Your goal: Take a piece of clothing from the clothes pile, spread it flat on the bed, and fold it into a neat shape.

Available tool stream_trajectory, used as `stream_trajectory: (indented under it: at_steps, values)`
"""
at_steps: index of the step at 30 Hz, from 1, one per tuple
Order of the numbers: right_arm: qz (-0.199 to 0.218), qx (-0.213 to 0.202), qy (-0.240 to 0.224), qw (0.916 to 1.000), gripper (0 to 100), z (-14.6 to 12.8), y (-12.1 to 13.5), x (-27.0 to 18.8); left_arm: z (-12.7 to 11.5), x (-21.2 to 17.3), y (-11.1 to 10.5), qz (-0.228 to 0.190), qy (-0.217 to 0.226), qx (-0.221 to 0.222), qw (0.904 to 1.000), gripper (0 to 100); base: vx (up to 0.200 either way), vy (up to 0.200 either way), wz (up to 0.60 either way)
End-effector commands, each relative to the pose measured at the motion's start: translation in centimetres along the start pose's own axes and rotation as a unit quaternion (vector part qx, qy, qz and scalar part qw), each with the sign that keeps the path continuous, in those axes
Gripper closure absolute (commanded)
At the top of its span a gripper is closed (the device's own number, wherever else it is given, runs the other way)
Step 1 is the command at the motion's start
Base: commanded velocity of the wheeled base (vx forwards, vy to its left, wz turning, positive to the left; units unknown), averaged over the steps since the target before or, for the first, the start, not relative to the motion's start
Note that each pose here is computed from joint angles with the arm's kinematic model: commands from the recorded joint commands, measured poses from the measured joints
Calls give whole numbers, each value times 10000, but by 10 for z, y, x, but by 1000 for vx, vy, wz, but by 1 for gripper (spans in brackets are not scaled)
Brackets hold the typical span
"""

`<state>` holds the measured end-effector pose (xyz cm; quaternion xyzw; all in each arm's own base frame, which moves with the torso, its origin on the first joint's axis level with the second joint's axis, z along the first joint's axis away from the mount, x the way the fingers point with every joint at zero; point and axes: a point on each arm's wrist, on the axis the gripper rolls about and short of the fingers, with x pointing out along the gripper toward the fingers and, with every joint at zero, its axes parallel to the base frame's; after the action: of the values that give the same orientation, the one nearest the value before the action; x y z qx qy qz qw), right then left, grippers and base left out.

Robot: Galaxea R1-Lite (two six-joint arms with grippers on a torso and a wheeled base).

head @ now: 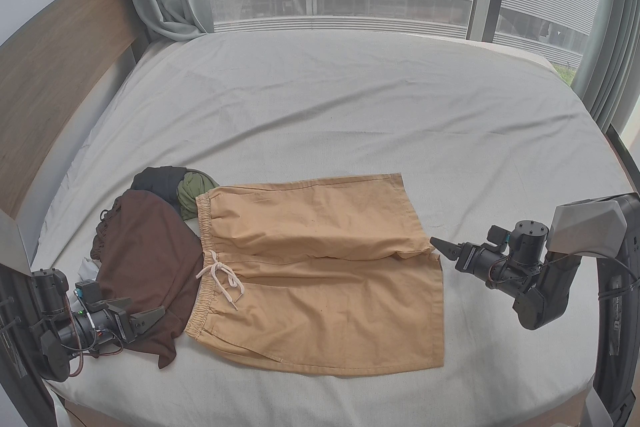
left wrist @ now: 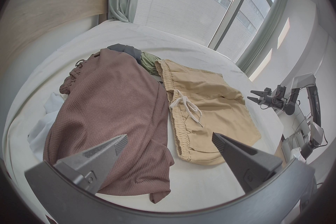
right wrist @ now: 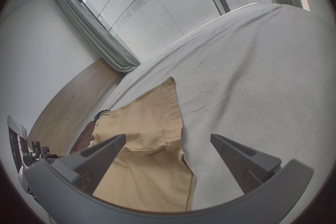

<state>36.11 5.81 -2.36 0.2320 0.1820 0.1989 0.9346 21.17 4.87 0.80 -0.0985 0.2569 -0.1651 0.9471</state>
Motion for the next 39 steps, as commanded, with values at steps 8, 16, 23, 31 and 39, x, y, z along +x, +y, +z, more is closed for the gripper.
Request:
stream_trajectory:
  at_steps: [8, 16, 23, 31, 39]
  values:
    - [19, 0, 7, 10000, 0, -1, 1, 0, -14, 9, -7, -212, 388, -307, 9986, 0, 0, 0, 0]
    - [13, 12, 54, 10000, 0, -4, 1, 1, -12, 25, -22, -511, 514, -936, 9930, 0, 0, 0, 0]
    - [51, -15, -7, 10000, 0, -3, 1, 1, -20, 38, -21, -555, 711, -1234, 9883, 0, 0, 0, 0]
    - [51, -15, -7, 10000, 0, -3, 1, 1, -33, 52, -21, -585, 975, -1290, 9851, 0, 0, 0, 0]
    - [51, -15, -7, 10000, 0, -3, 1, 1, -38, 62, -21, -633, 1072, -1265, 9841, 0, 0, 0, 0]
